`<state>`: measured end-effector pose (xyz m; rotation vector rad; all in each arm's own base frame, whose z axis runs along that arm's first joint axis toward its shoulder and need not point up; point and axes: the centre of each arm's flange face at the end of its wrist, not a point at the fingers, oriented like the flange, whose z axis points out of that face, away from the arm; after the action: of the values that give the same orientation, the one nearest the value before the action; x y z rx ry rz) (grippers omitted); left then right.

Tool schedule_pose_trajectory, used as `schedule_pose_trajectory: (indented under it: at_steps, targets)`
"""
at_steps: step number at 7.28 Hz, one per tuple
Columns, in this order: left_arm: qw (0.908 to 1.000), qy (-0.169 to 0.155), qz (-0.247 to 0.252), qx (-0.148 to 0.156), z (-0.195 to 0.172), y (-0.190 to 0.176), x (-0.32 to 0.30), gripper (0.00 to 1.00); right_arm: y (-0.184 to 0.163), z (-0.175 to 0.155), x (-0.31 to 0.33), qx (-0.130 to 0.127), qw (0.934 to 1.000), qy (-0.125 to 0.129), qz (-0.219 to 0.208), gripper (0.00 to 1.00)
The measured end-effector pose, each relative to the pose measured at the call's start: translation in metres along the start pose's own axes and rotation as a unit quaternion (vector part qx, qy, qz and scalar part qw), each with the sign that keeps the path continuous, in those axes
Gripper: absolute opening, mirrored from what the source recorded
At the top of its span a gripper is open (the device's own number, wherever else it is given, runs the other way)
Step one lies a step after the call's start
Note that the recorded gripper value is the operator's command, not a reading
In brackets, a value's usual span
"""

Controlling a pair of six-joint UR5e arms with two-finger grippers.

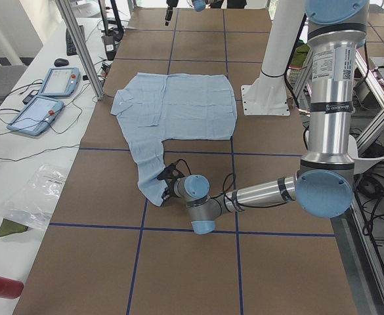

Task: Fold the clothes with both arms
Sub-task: 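Grasp the other sleeve cuff with the left gripper, then carry the sleeve with the left gripper across the shirt body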

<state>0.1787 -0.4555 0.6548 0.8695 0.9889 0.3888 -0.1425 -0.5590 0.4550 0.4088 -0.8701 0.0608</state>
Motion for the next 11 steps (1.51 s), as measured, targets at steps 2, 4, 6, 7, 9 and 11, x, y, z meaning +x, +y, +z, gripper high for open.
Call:
schedule_pose_trajectory:
  at_steps: [2,4,6,7,9,11]
  targets:
    - [0.9988,0.019,-0.031,0.032,0.032,-0.082,0.019,0.00,0.000,0.001,0.000,0.000,1.0000,0.001,0.001,1.00]
    - [0.9938,0.041,-0.090,0.050,0.076,-0.183,0.054,0.00,0.000,0.001,0.000,0.000,1.0000,0.000,0.001,1.00]
    - [0.9848,0.074,-0.151,0.045,0.139,-0.262,0.139,0.00,0.000,0.001,0.000,0.000,1.0000,0.001,0.001,1.00]
    - [0.9798,0.080,-0.178,0.044,0.172,-0.293,0.196,0.00,0.000,0.001,0.000,-0.001,1.0000,0.001,0.001,1.00]
    - [0.9684,0.077,-0.234,0.041,0.213,-0.362,0.305,0.00,0.000,0.001,0.000,-0.001,1.0000,0.001,0.002,1.00]
    - [0.9612,0.076,-0.263,0.036,0.222,-0.407,0.369,0.00,0.000,0.001,-0.001,-0.001,1.0000,0.000,0.007,1.00]
